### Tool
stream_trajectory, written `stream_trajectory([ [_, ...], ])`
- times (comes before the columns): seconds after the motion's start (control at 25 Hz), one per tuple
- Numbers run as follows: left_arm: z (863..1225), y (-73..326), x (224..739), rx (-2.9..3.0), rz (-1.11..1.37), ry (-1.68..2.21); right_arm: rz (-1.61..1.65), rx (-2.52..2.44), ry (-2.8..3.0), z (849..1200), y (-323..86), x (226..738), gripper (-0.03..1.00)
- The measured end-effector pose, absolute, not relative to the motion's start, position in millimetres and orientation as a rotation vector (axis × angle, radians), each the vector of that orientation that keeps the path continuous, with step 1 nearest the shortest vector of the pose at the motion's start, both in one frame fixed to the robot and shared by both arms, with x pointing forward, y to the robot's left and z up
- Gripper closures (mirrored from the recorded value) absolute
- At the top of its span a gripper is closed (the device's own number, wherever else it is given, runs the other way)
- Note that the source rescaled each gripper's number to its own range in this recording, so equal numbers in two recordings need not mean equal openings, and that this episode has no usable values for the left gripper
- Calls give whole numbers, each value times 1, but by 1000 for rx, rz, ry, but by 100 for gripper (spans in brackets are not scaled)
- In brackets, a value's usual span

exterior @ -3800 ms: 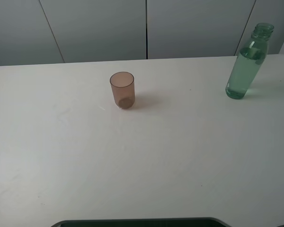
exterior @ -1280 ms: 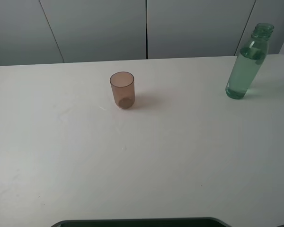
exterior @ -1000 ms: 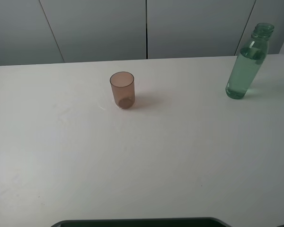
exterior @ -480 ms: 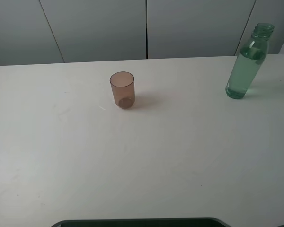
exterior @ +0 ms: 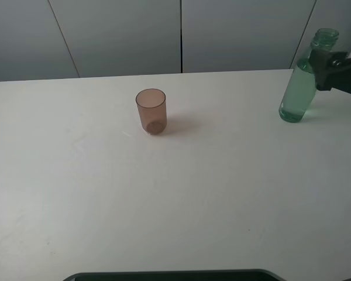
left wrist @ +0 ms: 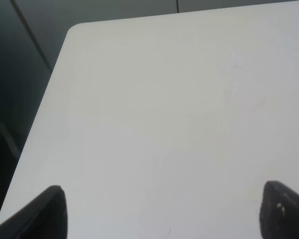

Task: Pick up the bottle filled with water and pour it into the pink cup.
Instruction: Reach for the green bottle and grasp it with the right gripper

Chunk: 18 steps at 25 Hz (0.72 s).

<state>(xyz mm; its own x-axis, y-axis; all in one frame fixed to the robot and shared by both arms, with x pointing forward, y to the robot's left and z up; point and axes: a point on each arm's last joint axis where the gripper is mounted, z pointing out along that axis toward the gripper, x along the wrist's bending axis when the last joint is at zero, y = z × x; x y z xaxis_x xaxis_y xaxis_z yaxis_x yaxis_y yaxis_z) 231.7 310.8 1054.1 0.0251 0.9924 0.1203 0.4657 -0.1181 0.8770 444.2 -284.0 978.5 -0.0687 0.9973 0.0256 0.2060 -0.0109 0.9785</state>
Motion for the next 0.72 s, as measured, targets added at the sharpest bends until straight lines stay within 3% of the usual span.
stream_trajectory([
  [0.72, 1054, 311, 232, 1657, 1035, 1502, 1094, 1424, 1395, 911, -288, 475, -3],
])
